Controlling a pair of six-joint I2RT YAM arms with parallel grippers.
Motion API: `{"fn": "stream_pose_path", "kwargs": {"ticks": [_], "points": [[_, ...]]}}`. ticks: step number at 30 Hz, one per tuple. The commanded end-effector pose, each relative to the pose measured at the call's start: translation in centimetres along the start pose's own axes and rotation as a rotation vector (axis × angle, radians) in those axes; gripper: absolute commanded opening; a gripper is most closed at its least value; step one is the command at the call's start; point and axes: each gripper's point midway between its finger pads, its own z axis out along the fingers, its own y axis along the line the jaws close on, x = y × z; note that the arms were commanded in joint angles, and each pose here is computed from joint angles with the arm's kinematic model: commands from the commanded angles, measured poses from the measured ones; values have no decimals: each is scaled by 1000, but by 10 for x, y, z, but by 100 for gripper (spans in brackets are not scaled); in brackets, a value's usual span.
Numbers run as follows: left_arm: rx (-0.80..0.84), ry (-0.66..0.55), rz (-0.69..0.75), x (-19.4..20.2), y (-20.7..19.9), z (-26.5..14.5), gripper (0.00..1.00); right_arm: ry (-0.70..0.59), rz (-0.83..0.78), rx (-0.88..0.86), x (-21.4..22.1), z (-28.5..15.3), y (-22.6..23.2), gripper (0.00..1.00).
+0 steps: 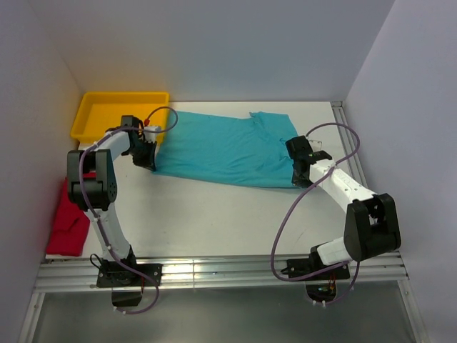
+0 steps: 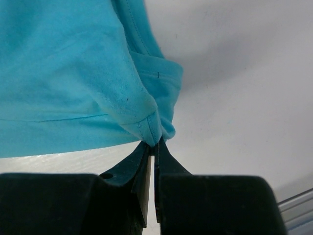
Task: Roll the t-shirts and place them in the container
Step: Fold the tshirt
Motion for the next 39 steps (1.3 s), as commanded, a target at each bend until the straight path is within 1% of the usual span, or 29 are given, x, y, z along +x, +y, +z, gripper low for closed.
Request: {"fn": "stream_pose_path", "kwargs": {"ticks": [1, 4, 6, 8, 13, 14, 17, 20, 21, 23, 26, 27, 28, 29, 30, 31, 32, 34, 36, 37, 38, 39], "points": [[-76, 64, 21, 24, 10, -16, 0, 40, -37, 31, 5, -4, -10, 0], [-88, 68, 22, 30, 11, -20, 0, 40, -46, 3, 7, -7, -7, 0], [-93, 72, 20, 35, 11, -23, 0, 66, -62, -17, 12, -5, -3, 0], [-104, 77, 23, 39, 13, -26, 0, 97, -92, -29, 18, -1, 3, 0], [-133, 90, 26, 46, 23, -29, 0, 106, -182, -62, 20, -1, 20, 0], [-138, 90, 25, 46, 24, -29, 0, 103, -203, -55, 19, -1, 21, 0], [-138, 102, 19, 47, 28, -27, 0, 103, -272, 42, 16, 6, 15, 0], [-153, 104, 28, 47, 32, -27, 0, 109, -289, 106, 13, 11, 8, 0], [-158, 106, 33, 48, 34, -28, 0, 105, -293, 135, 12, 13, 3, 3], [-164, 107, 35, 48, 37, -29, 0, 94, -290, 181, 8, 15, -5, 5], [-168, 113, 37, 50, 40, -31, 0, 107, -273, 196, 8, 17, -9, 14], [-170, 115, 37, 51, 41, -31, 0, 104, -269, 189, 8, 16, -9, 25], [-169, 118, 38, 52, 41, -31, 0, 94, -257, 172, 6, 14, -7, 32], [-166, 117, 38, 52, 41, -31, 0, 80, -229, 100, 3, 7, 3, 38], [-165, 121, 36, 53, 42, -31, 0, 75, -195, 69, 3, 6, 2, 50], [-166, 121, 36, 53, 43, -30, 0, 56, -163, 54, -2, 4, 2, 56], [-159, 122, 35, 54, 42, -29, 0, 49, -122, 25, -2, 0, 3, 59], [-152, 123, 37, 54, 41, -29, 0, 42, -31, 34, -9, 3, -9, 61], [-150, 121, 39, 53, 40, -30, 0, 50, 49, 6, -6, 6, -10, 61], [-147, 117, 41, 52, 40, -30, 0, 42, 119, -8, -12, 11, -15, 61], [-146, 118, 39, 52, 40, -31, 0, 38, 184, -33, -14, 10, -17, 60], [-140, 116, 42, 52, 38, -31, 0, 55, 227, -106, -13, 10, -9, 59]]}}
